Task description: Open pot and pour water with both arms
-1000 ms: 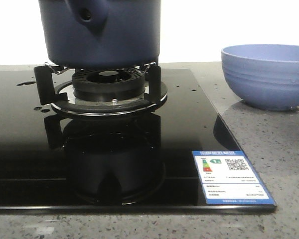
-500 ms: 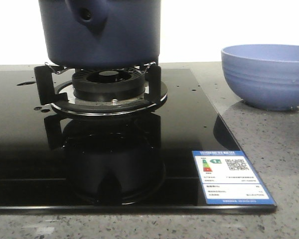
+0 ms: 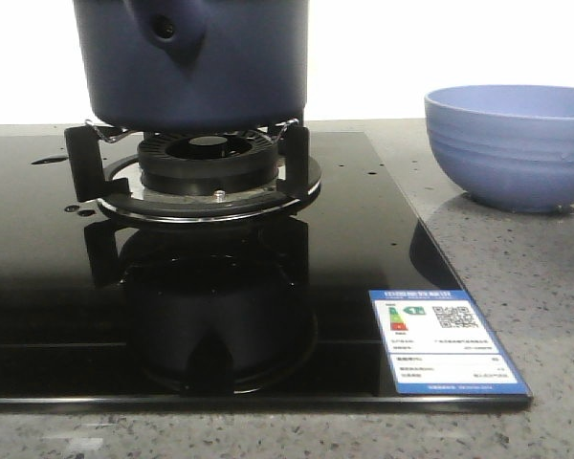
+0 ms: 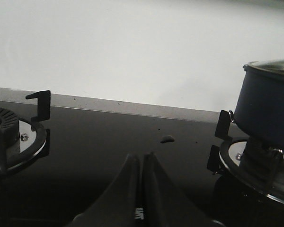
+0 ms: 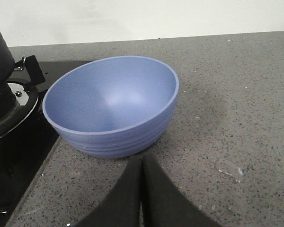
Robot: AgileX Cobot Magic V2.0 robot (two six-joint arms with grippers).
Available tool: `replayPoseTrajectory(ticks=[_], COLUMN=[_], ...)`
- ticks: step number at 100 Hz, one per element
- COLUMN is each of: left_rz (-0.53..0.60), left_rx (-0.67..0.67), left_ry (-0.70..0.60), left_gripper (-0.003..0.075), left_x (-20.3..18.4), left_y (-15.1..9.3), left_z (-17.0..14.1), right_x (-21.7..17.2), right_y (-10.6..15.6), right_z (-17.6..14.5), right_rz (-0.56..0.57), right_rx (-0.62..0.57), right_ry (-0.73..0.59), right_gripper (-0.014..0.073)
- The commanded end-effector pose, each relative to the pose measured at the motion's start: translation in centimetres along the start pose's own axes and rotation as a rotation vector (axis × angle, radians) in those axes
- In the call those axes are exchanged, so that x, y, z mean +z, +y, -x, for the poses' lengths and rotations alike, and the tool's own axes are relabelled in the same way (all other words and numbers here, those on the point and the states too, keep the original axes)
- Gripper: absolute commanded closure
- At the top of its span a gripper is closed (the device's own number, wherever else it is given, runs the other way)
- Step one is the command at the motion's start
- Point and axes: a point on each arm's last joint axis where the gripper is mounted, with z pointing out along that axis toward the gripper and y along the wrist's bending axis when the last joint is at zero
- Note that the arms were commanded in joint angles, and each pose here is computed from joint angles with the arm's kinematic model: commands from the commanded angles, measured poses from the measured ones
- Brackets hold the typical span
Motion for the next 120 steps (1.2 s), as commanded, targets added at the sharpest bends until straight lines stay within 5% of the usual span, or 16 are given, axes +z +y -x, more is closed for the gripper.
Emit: replayPoseTrajectory(ticks=[1, 120], left_rz=[-0.012, 0.008], left_rx=[0.015, 0.031], left_ry=[-0.126, -0.09], left_gripper=[0.0741, 0.0741], left_x=[-0.5, -0.9], left_y=[0.0, 0.2], left_z=[0.6, -0.5], right_x=[-0.2, -0.2], right_y=[-0.1, -0.1], right_z=[1.3, 1.3], right_rz=[-0.024, -0.024], right_rx=[0.002, 0.002], right_ry=[-0.072, -0.072], right_gripper=[0.0658, 0.0658])
